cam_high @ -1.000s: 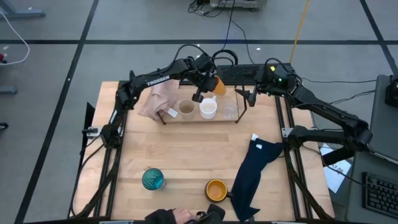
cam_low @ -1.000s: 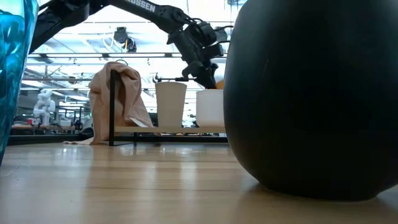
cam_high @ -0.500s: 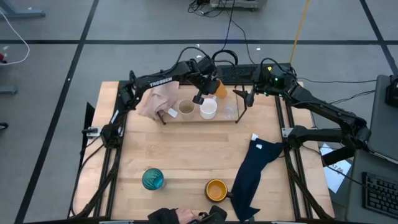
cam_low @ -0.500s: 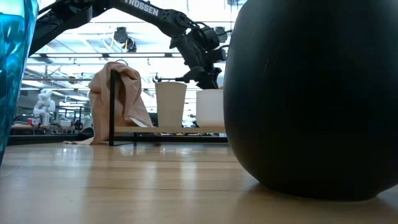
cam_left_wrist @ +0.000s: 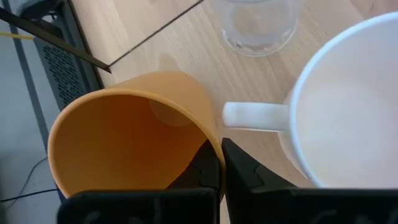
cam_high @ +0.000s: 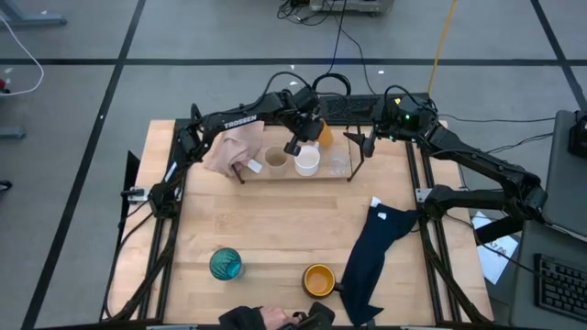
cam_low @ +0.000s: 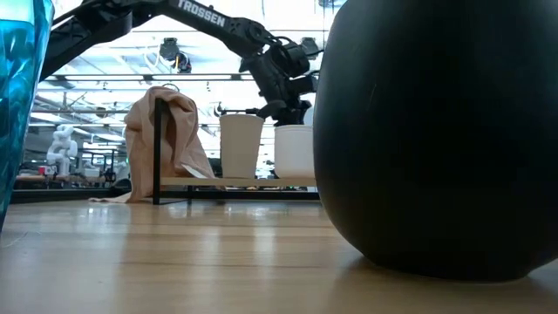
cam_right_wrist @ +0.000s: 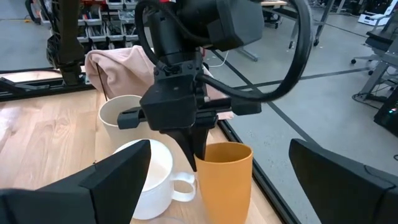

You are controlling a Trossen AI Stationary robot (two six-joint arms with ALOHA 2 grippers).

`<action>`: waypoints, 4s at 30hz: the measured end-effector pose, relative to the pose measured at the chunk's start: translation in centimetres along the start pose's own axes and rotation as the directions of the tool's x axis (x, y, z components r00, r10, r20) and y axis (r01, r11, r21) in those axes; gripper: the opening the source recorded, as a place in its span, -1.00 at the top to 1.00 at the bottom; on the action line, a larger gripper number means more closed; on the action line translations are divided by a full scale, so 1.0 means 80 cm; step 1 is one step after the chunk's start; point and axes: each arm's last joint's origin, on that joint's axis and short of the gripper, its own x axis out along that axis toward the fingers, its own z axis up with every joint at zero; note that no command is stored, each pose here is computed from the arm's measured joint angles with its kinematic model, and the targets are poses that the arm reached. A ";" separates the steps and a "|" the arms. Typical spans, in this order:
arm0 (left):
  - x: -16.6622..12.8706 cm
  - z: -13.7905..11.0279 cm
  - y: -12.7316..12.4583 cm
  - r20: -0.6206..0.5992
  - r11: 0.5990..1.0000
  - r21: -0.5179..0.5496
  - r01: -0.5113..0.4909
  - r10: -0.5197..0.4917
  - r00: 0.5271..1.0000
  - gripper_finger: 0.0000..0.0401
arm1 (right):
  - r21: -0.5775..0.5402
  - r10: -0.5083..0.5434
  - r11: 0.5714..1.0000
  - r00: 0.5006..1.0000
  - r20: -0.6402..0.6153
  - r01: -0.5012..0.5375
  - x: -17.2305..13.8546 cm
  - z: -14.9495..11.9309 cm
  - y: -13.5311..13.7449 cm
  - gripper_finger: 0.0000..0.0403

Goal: Stack small to large cups/mugs on shelf
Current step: Put the orange cup on the shelf, then put the black mug on the shelf

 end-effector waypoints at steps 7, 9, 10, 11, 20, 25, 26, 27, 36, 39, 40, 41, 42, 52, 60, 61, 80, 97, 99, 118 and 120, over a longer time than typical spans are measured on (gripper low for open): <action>0.000 0.002 0.000 -0.010 1.000 0.003 -0.019 0.019 1.000 0.98 | 0.000 0.000 1.000 1.000 0.000 0.000 0.000 0.000 0.000 -0.85; 0.001 0.003 -0.001 -0.010 1.000 0.005 -0.018 0.018 1.000 0.97 | 0.000 0.000 1.000 1.000 0.000 0.000 0.000 0.000 0.000 -0.85; 0.001 0.004 -0.001 -0.009 1.000 0.006 -0.017 0.017 1.000 0.97 | 0.000 0.000 1.000 1.000 0.000 0.000 0.000 0.000 0.000 -0.85; 0.001 0.005 -0.002 -0.009 1.000 0.007 -0.017 0.017 1.000 0.97 | 0.000 0.000 1.000 1.000 0.000 0.000 0.000 0.000 0.000 -0.85; 0.003 0.012 -0.007 -0.043 0.999 0.018 -0.041 0.042 0.998 0.93 | 0.001 0.000 1.000 1.000 0.000 0.000 0.000 0.000 0.000 -0.85; 0.003 0.012 -0.007 -0.043 0.999 0.018 -0.042 0.043 0.998 0.93 | 0.001 0.000 1.000 1.000 0.000 0.000 0.000 0.000 0.000 -0.85; 0.003 0.012 -0.007 -0.043 0.999 0.018 -0.042 0.043 0.998 0.94 | 0.001 0.000 1.000 1.000 0.000 0.000 0.000 0.000 0.000 -0.85; 0.003 0.012 -0.007 -0.043 0.999 0.018 -0.043 0.043 0.998 0.95 | 0.001 0.000 1.000 1.000 0.000 0.000 0.000 0.000 0.000 -0.85; 0.002 0.013 -0.006 -0.046 0.999 0.020 -0.048 0.049 0.998 0.88 | 0.001 0.000 1.000 1.000 0.000 0.000 0.000 0.000 0.000 -0.85; 0.003 0.013 -0.007 -0.046 0.999 0.021 -0.048 0.048 0.998 0.88 | 0.001 0.000 1.000 1.000 0.000 0.000 0.000 0.000 0.000 -0.85; 0.003 0.013 -0.007 -0.046 0.999 0.021 -0.047 0.048 0.998 0.88 | 0.001 0.000 1.000 1.000 0.000 0.000 0.000 0.000 0.000 -0.85; 0.003 0.013 -0.007 -0.046 0.999 0.021 -0.047 0.048 0.998 0.88 | 0.003 0.000 1.000 1.000 0.000 0.000 0.000 0.000 0.000 -0.85; 0.003 0.013 -0.007 -0.047 0.999 0.021 -0.047 0.048 0.998 0.87 | 0.004 0.000 1.000 1.000 0.000 0.000 0.000 0.000 0.000 -0.85; 0.005 0.020 -0.012 -0.065 0.998 0.036 -0.057 0.060 0.996 0.87 | 0.006 0.000 1.000 1.000 0.000 0.000 0.000 0.000 0.000 -0.85; 0.005 0.020 -0.012 -0.075 0.997 0.035 -0.066 0.068 0.995 0.87 | 0.009 0.000 1.000 1.000 0.000 0.000 0.000 0.000 0.000 -0.85; 0.005 0.020 -0.012 -0.076 0.997 0.035 -0.066 0.069 0.995 0.87 | 0.009 0.000 1.000 1.000 0.000 0.000 0.000 0.000 0.000 -0.85; -0.014 0.032 -0.002 -0.041 0.993 0.023 -0.116 0.116 0.992 0.74 | 0.012 0.000 1.000 1.000 -0.001 0.000 0.000 0.000 0.000 -0.85; -0.025 0.037 -0.001 -0.024 0.995 0.009 -0.097 0.098 0.995 0.56 | 0.020 0.000 1.000 1.000 -0.001 0.000 0.000 0.000 0.000 -0.85; -0.025 0.036 0.000 -0.055 0.993 0.013 -0.121 0.122 0.991 0.56 | 0.020 0.000 1.000 1.000 -0.001 0.000 0.000 0.000 0.000 -0.85; -0.157 0.093 -0.020 0.017 0.953 -0.125 -0.277 0.281 0.960 0.56 | 0.011 -0.002 1.000 1.000 0.013 0.002 -0.004 0.002 0.001 -0.85; -0.197 0.096 -0.031 0.078 0.947 -0.200 -0.250 0.270 0.960 0.56 | 0.006 -0.004 1.000 1.000 0.028 0.004 -0.009 0.005 0.002 -0.85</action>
